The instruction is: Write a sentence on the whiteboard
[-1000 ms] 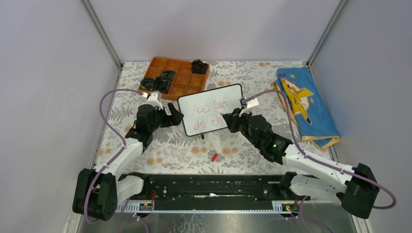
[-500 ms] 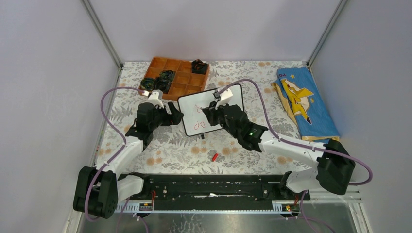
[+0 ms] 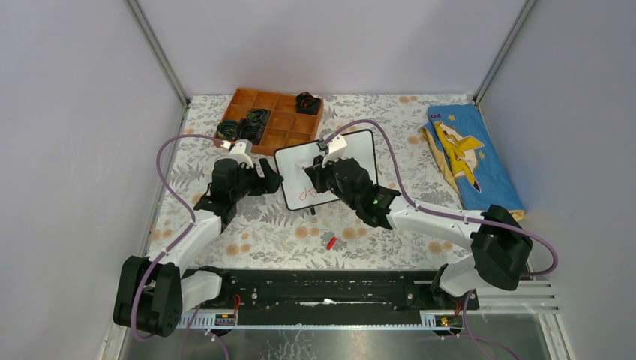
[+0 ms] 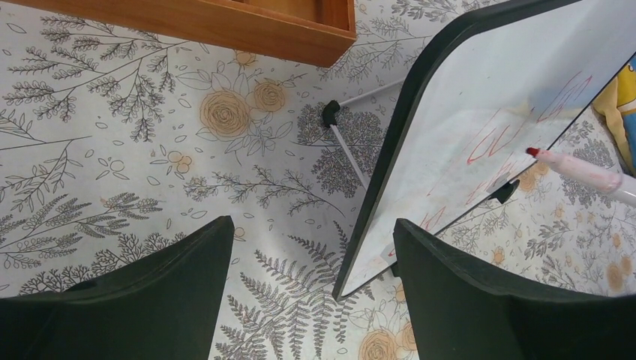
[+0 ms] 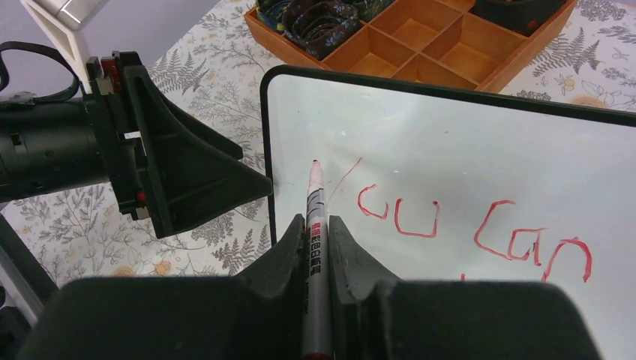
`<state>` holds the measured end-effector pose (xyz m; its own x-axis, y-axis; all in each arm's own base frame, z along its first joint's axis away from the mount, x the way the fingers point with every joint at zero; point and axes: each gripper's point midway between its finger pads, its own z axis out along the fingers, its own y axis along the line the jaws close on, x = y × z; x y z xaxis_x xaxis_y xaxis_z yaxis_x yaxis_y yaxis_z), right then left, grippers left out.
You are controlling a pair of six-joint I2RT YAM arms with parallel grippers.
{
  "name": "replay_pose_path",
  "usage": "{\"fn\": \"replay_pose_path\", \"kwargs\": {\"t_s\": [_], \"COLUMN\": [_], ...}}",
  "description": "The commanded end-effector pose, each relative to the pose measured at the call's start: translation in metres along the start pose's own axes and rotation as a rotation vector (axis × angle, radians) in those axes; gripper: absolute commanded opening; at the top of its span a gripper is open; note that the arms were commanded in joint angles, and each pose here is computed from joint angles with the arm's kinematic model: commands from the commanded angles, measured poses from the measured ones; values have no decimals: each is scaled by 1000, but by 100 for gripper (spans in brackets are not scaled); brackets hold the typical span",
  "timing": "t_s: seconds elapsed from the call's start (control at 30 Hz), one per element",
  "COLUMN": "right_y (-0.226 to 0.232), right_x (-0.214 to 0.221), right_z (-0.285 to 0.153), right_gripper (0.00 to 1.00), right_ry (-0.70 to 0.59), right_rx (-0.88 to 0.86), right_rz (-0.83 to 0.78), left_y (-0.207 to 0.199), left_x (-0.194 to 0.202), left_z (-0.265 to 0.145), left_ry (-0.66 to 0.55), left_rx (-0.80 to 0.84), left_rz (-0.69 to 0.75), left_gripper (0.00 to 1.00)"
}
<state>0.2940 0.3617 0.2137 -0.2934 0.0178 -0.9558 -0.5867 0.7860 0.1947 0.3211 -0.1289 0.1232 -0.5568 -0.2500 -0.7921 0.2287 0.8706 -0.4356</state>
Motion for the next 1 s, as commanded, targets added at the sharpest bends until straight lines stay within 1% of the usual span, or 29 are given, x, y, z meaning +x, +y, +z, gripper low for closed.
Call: {"fn": "replay_pose_path", "kwargs": {"t_s": [0.0,0.23,0.97], "right_y": [13,8,-3], "right_x": [-31,-32,-14], "right_z": [8,14,29], "right_gripper": [0,0,0], "right_ry": [-87,-117,-92], "right_rx": [-21,13,47], "right_rz": [11,36,53], "left_y": [-5,-6,-4], "left_x": [-19,-21,-19], "left_z": [-1,-1,2], "left_ry": [-41,-44,-35], "left_rx": [12,14,11], "left_rz": [34,34,40], "left_gripper": [85,85,84]}}
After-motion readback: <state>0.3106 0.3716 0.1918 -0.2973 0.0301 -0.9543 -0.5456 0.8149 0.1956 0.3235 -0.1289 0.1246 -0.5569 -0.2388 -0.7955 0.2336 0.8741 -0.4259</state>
